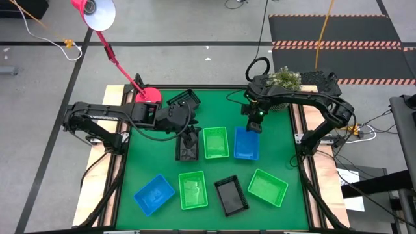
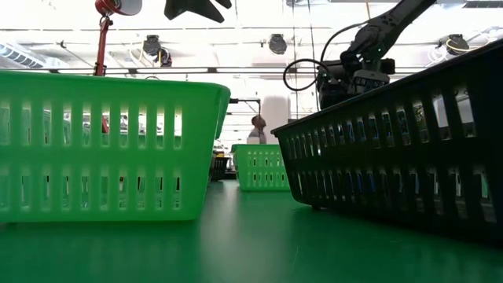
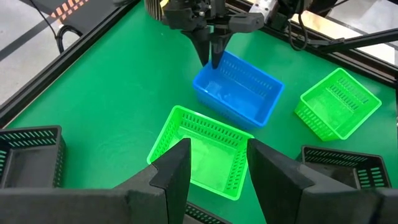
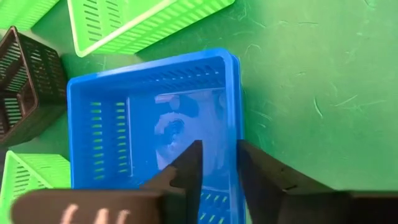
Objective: Stack baskets by color
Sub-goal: Stack the top black bin on the middle black bin
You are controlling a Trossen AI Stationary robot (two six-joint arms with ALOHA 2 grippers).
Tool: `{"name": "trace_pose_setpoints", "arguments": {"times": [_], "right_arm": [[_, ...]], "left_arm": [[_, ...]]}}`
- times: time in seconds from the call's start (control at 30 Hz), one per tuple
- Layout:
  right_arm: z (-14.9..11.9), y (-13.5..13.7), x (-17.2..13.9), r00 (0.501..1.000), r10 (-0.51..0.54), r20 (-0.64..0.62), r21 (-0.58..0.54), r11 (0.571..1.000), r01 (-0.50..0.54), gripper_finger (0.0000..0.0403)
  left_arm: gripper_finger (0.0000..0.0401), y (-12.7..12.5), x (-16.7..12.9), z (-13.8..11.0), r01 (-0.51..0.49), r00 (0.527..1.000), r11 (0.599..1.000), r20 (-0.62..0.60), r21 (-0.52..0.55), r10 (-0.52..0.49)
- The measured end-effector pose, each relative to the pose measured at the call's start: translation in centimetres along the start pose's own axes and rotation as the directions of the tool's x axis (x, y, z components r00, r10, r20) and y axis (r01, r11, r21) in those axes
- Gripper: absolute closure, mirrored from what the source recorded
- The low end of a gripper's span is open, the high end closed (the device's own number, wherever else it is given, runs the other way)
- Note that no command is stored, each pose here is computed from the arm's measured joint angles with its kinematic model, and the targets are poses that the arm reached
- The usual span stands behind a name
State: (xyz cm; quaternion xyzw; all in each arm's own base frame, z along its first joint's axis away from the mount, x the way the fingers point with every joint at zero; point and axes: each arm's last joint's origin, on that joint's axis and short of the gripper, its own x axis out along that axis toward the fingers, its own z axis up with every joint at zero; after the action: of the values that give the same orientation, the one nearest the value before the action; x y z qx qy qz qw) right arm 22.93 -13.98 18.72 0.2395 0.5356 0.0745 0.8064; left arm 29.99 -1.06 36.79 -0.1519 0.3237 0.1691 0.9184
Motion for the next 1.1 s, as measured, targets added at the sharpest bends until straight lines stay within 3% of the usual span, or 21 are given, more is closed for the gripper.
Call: {"name": "trace_pose_setpoints", "arguments": {"times": [0.3,0.57,0.87,1.1], "right_arm": [[-0.3,1.2,-1.8,0.998,-0.055,0.041,0.077,0.996,0.051,0.0224],[-0.8,4.0,-5.4,0.973,-0.104,0.206,0.198,0.978,0.063,0.022],[-0.8,8.8,-8.7,0.867,-0.158,0.473,0.267,0.963,0.03,0.0226],[-1.1,12.3,-9.8,0.792,-0.144,0.593,0.283,0.958,-0.038,0.0227]], "left_arm": [[0.0245,0.5,-0.1,-1.0,-0.056,0.994,0.997,-0.1,-0.054,0.05],[0.0245,1.4,-0.5,-2.9,-0.151,0.946,0.981,-0.306,-0.119,0.108],[0.0245,1.4,-1.4,-6.0,-0.333,0.833,0.932,-0.509,-0.145,0.219],[0.0245,2.0,-0.2,-8.4,-0.327,0.788,0.925,-0.596,-0.193,0.154]]}}
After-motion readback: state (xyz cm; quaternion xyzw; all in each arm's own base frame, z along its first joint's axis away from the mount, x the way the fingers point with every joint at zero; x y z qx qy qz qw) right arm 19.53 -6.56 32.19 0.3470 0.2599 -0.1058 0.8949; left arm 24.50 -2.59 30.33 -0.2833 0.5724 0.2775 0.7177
